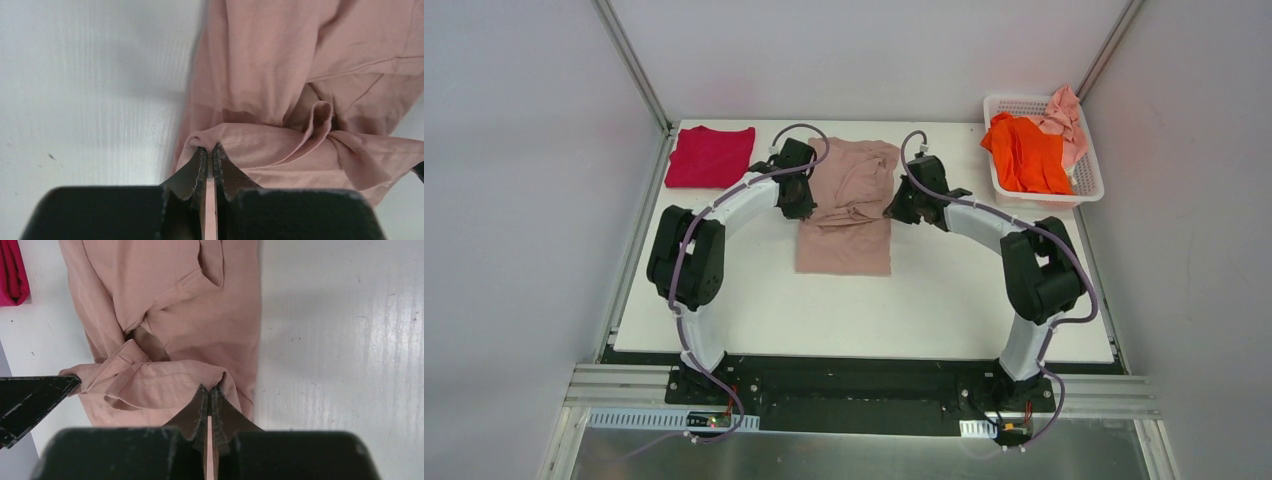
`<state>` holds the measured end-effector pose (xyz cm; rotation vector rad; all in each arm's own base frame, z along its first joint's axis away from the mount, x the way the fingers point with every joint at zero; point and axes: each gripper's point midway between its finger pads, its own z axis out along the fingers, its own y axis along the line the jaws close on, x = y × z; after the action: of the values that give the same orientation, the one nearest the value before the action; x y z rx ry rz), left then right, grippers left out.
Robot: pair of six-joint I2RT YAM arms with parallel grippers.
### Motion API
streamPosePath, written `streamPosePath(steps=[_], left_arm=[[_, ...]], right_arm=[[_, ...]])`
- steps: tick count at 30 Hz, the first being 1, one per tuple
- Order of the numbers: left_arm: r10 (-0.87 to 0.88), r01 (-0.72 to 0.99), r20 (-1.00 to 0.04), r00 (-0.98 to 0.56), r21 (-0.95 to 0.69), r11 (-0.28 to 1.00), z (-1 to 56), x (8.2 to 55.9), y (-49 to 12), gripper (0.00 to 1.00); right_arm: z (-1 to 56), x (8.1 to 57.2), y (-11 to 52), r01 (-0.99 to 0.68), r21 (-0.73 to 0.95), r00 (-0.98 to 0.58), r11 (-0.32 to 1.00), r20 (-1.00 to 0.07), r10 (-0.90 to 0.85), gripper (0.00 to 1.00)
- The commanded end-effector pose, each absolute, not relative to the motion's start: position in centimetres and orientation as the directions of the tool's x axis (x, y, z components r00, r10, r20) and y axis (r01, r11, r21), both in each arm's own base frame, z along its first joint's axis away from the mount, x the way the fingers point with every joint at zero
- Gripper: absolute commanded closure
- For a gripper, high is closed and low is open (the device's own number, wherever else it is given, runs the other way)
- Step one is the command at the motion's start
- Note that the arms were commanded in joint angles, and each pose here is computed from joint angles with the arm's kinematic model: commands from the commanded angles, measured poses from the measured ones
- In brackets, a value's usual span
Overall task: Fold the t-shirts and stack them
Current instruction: Fold the folded rectangular tshirt in 1/3 of the way
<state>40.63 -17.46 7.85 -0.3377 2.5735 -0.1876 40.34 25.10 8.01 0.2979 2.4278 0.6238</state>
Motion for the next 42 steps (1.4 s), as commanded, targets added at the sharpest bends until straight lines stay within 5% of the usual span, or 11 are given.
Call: streamPosePath(steps=[1, 6, 8, 12, 15, 16, 18, 27, 42], left_arm=[[-0.273, -0.191, -0.48, -0.834, -0.214, 0.958, 7.6, 42.0, -17.2, 0.96], [-0.269, -0.185, -0.455, -0.849, -0.221, 0.958, 6.4, 42.6, -17.4, 0.87], [-0.28, -0.189, -0.447, -0.849, -0.237, 0.953, 6.5, 42.9, -17.3, 0.78], [-0.286, -0.174, -0.477, -0.831, -0.266, 0.948, 8.7, 42.9, -17.0, 0.36], [-0.305, -0.174, -0.509, -0.805, -0.289, 0.941, 11.2, 41.8, -16.5, 0.05], [-0.315, -0.181, -0.517, -0.796, -0.294, 0.939, 11.7, 41.2, -16.2, 0.02], [-0.335, -0.199, -0.532, -0.778, -0.298, 0.934, 12.6, 39.9, -15.4, 0.01], [-0.416, -0.299, -0.556, -0.719, -0.292, 0.908, 12.6, 32.0, -11.1, 0.01], [-0.442, -0.367, -0.576, -0.687, -0.251, 0.896, 10.7, 28.6, -8.6, 0.01]], right_arm=[[8.9, 42.3, 25.7, 0.049, 0.554, -0.777, 0.831, -0.503, 0.38, 1.0], [7.9, 43.5, 26.1, 0.057, 0.573, -0.786, 0.818, -0.48, 0.391, 0.99], [7.6, 43.9, 25.9, 0.083, 0.569, -0.792, 0.818, -0.46, 0.4, 0.87], [9.5, 44.0, 25.3, 0.09, 0.554, -0.783, 0.827, -0.474, 0.403, 0.4], [10.7, 42.6, 24.7, 0.101, 0.555, -0.78, 0.826, -0.471, 0.412, 0.2], [11.1, 41.9, 24.6, 0.1, 0.554, -0.78, 0.826, -0.472, 0.411, 0.12], [11.3, 40.1, 24.4, 0.097, 0.534, -0.785, 0.84, -0.478, 0.395, 0.01], [11.2, 33.8, 32.3, -0.149, 0.53, -0.859, 0.835, -0.487, 0.156, 0.01], [7.7, 40.2, 37.3, -0.186, 0.478, -0.829, 0.859, -0.545, 0.123, 0.01]])
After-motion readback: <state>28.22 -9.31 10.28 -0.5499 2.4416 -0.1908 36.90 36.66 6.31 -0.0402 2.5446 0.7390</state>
